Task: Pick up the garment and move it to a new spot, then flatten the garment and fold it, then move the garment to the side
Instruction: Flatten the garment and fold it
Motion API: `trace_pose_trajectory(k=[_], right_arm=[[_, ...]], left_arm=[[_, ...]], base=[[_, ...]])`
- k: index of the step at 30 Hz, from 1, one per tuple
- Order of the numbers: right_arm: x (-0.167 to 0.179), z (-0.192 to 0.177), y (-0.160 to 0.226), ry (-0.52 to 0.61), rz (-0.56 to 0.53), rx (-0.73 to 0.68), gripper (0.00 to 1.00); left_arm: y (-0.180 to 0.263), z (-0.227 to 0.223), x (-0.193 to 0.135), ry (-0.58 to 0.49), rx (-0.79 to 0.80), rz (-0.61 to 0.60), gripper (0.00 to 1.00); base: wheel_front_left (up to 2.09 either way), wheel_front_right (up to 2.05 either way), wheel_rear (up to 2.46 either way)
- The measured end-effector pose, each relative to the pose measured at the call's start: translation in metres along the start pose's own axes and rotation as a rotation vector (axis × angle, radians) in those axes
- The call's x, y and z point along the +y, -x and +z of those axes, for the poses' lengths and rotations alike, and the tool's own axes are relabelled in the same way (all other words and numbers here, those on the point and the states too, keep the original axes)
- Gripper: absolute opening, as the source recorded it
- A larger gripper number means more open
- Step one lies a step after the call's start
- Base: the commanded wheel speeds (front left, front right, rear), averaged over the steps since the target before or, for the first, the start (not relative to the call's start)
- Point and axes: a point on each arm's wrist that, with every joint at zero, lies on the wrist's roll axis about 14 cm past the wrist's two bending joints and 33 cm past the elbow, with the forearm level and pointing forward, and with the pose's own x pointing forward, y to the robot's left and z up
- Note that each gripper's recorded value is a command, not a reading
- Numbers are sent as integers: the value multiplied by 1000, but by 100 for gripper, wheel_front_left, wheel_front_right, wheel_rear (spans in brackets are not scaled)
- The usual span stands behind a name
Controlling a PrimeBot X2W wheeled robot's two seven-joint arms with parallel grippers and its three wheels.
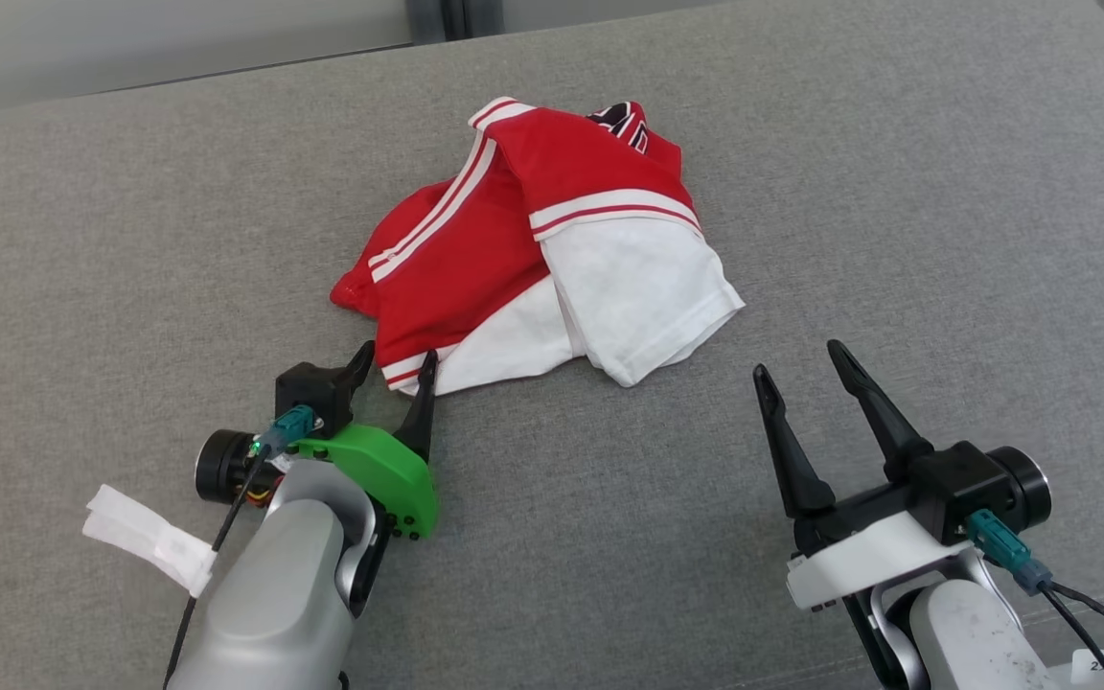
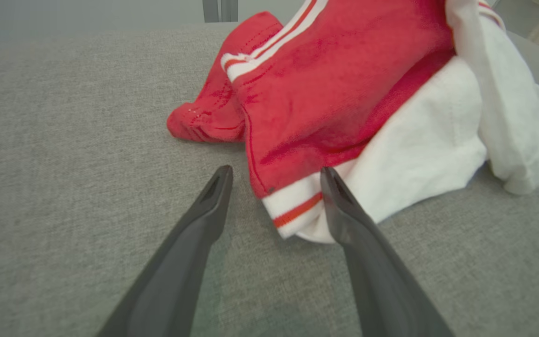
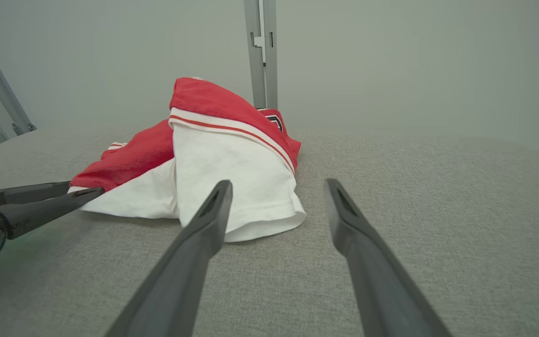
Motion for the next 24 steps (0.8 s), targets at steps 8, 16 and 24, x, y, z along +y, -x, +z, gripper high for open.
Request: trace_pose_trajectory(k=[8, 16, 24], right_arm=[[-2, 7, 1, -5, -13, -18, 100], [-7, 19, 15, -12, -45, -49, 100], [-19, 28, 34, -33, -102, -71, 100]], left_arm=[[-7, 15, -18, 22, -35, -69, 0], [-14, 126, -117, -184, -295, -380, 0], [8, 273, -211, -274, -562, -617, 0]], base=[[0, 0, 0], [0, 0, 0], [0, 0, 0]])
